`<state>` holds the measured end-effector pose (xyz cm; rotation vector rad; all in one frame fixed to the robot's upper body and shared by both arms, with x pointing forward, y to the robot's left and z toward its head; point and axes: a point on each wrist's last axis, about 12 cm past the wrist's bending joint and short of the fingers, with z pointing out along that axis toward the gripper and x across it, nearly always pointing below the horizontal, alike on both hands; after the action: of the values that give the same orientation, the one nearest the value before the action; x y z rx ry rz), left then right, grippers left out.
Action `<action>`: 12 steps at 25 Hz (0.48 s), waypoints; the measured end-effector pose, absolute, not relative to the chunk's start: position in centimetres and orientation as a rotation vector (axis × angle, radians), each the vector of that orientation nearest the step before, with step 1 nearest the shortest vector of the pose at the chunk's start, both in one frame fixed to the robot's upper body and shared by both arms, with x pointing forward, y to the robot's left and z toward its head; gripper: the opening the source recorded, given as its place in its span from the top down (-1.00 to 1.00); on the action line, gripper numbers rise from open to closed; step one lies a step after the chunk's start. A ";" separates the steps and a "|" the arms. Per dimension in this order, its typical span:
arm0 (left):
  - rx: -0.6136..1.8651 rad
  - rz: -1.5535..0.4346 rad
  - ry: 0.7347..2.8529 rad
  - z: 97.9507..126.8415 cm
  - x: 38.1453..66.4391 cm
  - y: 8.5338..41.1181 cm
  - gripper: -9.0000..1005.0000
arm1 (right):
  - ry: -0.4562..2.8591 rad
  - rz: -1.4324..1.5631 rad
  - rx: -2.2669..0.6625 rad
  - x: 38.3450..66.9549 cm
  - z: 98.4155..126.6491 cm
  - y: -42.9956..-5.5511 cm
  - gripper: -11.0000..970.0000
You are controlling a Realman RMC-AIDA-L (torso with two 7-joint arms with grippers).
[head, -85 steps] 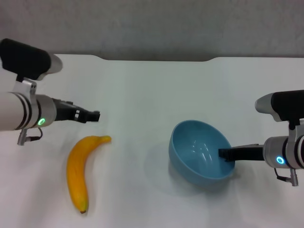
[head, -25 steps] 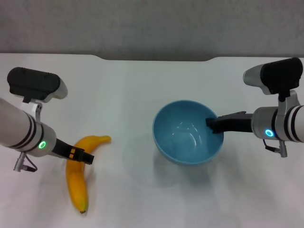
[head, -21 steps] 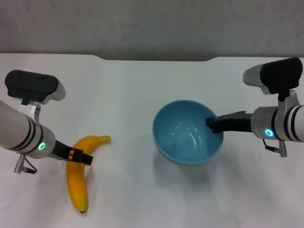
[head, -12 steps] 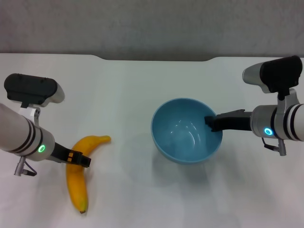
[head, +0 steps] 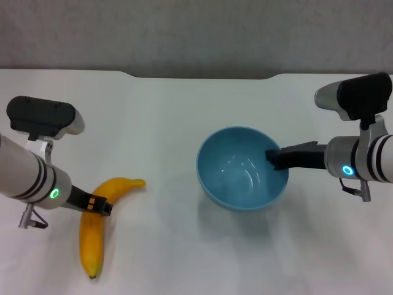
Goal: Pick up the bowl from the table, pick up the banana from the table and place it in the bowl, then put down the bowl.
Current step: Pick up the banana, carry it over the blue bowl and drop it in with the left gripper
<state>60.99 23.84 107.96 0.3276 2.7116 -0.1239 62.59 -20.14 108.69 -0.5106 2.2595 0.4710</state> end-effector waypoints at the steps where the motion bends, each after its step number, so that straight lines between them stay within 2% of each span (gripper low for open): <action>1: 0.328 -0.124 2.708 108.0 61.0 23.8 -0.17 | 2.260 0.471 -0.510 62.6 108.7 -20.2 0.91; 3: 0.332 -0.136 2.684 108.6 61.3 23.6 -0.07 | 2.264 0.470 -0.507 62.5 108.5 -20.3 0.91; 8: 0.354 -0.189 2.587 110.9 62.3 22.7 -0.07 | 2.272 0.471 -0.499 62.4 108.4 -20.5 0.91; 12: 0.391 -0.313 2.459 113.6 63.3 21.4 -0.06 | 2.266 0.473 -0.507 62.7 108.8 -20.4 0.91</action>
<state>63.25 21.41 113.59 0.3911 2.4593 -0.3128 62.66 -20.42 108.76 -0.5074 2.2655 0.4734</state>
